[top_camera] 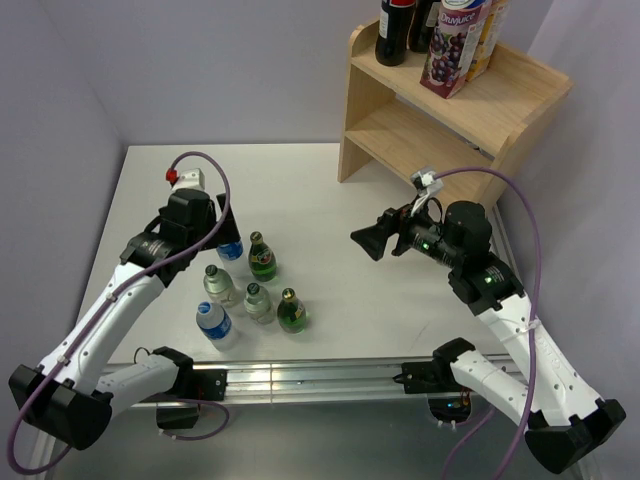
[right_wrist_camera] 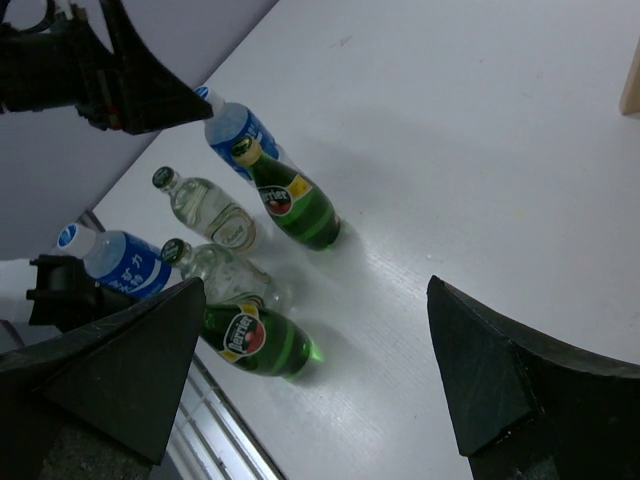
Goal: Place and organize the beverage onto the shelf
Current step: Pick up the drink from the center of the board.
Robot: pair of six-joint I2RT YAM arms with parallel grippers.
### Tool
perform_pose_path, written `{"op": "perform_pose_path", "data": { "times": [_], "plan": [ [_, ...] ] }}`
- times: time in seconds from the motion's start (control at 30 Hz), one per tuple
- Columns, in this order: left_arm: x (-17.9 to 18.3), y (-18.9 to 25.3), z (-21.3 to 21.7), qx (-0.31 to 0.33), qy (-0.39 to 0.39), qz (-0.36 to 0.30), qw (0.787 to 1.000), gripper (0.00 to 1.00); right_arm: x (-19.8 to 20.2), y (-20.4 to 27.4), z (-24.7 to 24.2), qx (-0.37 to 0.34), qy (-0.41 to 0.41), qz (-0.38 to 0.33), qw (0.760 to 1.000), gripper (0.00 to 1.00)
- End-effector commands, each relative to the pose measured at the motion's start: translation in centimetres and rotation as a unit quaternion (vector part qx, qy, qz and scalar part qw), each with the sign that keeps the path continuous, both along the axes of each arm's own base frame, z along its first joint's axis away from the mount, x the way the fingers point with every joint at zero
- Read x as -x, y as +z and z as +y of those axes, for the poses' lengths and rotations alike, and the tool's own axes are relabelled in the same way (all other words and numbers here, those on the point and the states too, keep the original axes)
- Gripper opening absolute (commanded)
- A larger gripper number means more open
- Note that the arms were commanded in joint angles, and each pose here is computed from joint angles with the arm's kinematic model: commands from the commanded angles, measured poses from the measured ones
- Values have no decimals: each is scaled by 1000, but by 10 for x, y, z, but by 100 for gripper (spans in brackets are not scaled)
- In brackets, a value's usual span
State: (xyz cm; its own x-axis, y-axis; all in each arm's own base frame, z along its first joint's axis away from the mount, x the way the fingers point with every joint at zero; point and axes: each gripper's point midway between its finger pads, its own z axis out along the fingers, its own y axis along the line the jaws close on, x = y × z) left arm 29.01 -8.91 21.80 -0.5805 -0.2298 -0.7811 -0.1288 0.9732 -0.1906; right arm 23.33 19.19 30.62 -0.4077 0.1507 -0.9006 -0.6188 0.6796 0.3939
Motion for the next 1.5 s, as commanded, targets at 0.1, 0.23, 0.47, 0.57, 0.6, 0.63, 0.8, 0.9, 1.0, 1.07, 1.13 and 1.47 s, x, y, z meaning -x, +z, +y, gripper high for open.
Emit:
{"op": "perform_pose_path", "data": {
  "times": [0.1, 0.23, 0.47, 0.57, 0.6, 0.63, 0.8, 0.9, 1.0, 1.07, 1.13, 1.47],
  "plan": [
    [-13, -1, 6, -24, 36, 11, 999, 91, 18, 12, 9, -27, 48, -35, 998, 98],
    [-17, -13, 7, -36, 43, 31, 998, 73, 22, 12, 11, -21, 65, -42, 997, 98],
    [-26, -11, 2, -36, 38, 35, 998, 60, 19, 1, 16, -20, 74, -27, 997, 96],
    [-28, -7, 4, -44, 43, 35, 997, 56, 19, -2, 19, -26, 82, -27, 996, 95],
    [-29, -4, 4, -45, 44, 32, 997, 53, 19, -3, 19, -26, 82, -26, 996, 95],
    [-29, -4, 5, -46, 45, 32, 997, 41, 19, -4, 20, -26, 82, -25, 996, 95],
    [-33, 12, 6, -47, 50, 19, 998, 0, 15, -5, 25, -26, 93, -15, 995, 94],
    [-36, 34, 10, -49, 54, -7, 997, 0, 12, 3, 31, -38, 101, -15, 994, 93],
    [-38, 69, 16, -52, 62, -48, 996, 0, 8, 19, 43, -62, 121, -22, 990, 93],
    [-39, 98, 21, -50, 68, -81, 993, 0, 7, 37, 51, -77, 136, -34, 987, 93],
    [-35, 117, 27, -63, 69, -97, 991, 0, 6, 41, 67, -74, 156, -29, 985, 93],
    [15, 228, 38, -32, 11, -220, 975, 0, 23, 101, 150, -72, 233, -123, 962, 89]
  ]
}}
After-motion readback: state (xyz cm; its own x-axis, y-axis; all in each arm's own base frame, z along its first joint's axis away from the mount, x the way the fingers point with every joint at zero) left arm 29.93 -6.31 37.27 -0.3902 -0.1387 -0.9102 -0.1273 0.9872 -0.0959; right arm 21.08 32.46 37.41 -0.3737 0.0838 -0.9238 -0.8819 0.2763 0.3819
